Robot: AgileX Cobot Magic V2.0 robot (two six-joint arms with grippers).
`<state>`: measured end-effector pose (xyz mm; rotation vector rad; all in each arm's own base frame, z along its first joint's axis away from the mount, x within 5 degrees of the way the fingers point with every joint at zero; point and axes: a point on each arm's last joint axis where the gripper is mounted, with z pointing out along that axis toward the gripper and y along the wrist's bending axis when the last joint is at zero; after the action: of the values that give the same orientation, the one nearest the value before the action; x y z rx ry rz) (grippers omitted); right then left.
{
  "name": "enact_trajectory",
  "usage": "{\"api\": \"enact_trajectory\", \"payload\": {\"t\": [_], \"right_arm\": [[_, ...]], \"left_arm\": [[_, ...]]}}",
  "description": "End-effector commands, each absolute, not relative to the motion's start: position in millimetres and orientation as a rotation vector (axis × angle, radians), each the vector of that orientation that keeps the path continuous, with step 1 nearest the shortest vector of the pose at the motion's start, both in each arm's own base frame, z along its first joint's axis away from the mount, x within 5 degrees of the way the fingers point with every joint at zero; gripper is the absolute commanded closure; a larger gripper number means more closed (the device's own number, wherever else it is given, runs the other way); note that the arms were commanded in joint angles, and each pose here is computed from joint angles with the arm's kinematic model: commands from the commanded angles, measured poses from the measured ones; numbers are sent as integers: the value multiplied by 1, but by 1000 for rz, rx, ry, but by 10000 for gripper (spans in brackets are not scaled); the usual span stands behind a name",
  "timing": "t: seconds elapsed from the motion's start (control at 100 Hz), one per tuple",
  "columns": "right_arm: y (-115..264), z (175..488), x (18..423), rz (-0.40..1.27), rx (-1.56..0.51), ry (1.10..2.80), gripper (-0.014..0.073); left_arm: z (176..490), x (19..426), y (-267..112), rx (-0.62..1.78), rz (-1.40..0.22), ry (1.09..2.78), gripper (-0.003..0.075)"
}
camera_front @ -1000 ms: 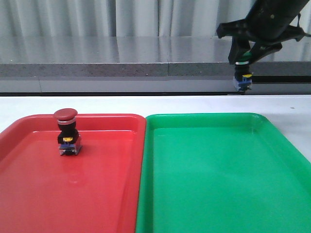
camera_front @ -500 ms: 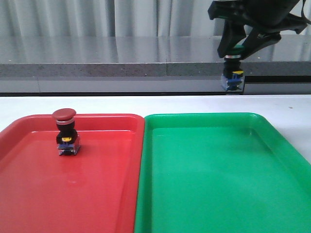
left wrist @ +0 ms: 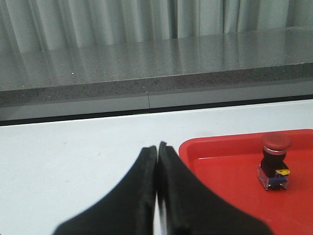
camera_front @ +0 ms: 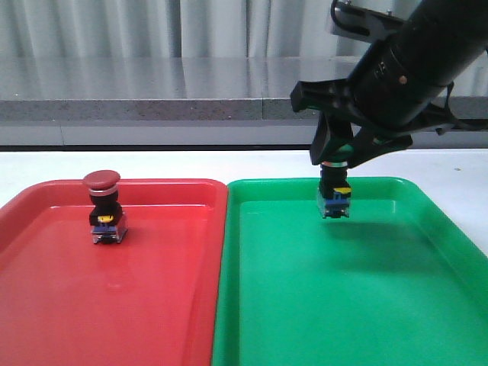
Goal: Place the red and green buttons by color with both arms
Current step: 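Lift the green button and carry it over the green tray, then set the green button down in the green tray and open the right gripper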
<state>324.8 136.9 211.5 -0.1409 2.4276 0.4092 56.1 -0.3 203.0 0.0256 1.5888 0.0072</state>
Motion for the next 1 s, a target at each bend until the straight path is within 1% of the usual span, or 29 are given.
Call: {"api": "enact_trajectory", "payload": {"t": [0.0, 0.48, 0.77, 0.99], "right_arm": [[134, 237, 326, 425, -106, 2283, 351], [133, 230, 323, 419, -107, 2309, 351], [127, 209, 313, 390, -92, 2339, 351], [125, 203, 309, 382, -85, 2345, 349]], "left_arm": [[204, 54, -1, 21, -5, 1498, 739], [204, 54, -1, 21, -5, 1498, 739], [204, 54, -1, 21, -5, 1498, 739], [204, 54, -1, 21, -5, 1498, 739]]}}
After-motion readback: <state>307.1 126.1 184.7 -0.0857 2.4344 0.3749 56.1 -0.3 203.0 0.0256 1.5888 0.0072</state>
